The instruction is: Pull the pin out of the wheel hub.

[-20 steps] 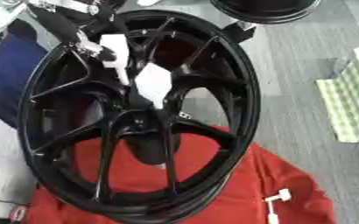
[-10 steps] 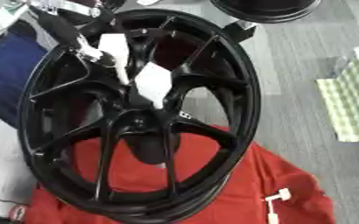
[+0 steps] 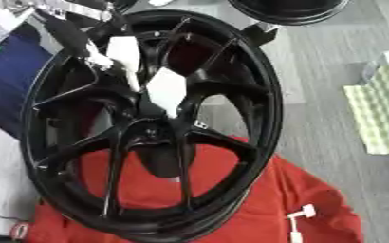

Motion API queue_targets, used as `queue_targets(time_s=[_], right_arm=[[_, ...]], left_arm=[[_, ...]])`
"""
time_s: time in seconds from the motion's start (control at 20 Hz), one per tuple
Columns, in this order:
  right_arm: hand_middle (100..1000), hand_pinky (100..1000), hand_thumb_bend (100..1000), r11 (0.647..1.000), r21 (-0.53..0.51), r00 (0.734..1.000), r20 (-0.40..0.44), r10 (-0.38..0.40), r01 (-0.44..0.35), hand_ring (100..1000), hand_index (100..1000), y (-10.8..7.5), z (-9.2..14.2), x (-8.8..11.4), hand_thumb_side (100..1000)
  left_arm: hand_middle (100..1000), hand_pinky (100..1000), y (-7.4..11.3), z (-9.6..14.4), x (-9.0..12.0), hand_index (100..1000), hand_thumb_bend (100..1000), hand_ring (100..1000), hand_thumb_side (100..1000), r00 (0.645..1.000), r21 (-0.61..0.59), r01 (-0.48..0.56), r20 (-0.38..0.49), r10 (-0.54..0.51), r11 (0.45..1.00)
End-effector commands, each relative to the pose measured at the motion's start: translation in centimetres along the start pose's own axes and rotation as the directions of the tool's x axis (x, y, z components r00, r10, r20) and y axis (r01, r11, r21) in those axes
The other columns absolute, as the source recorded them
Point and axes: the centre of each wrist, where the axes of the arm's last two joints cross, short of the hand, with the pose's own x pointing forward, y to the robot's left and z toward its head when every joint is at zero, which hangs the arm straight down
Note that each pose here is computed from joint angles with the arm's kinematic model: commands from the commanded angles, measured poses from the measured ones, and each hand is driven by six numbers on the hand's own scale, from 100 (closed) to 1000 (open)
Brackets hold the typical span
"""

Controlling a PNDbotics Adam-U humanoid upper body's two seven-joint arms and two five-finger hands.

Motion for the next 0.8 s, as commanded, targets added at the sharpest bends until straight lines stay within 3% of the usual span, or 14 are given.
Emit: queue_targets(time_s=[0.05,0.45,0.8], right_arm=[[488,428,100,0.995,-0.09,0.999,-0.011,0.042,-0.042,615,690,-0.46,-0.49,0.71,622],[488,427,100,0.993,-0.105,0.999,-0.019,0.047,-0.048,615,689,-0.55,-0.52,0.65,633],[488,428,100,0.992,-0.111,0.998,-0.022,0.051,-0.053,615,689,-0.64,-0.59,0.63,631]], left_arm=[[579,821,1.11,0.83,0.01,772,310,718,739,1.0,0.023,0.009,-0.011,-0.009,1.0],[444,723,1.28,1.03,0.26,607,165,582,638,1.0,0.033,-0.019,0.004,0.019,0.999],[380,653,1.43,1.28,0.52,551,100,522,452,1.0,0.037,-0.027,0.002,0.027,0.999]])
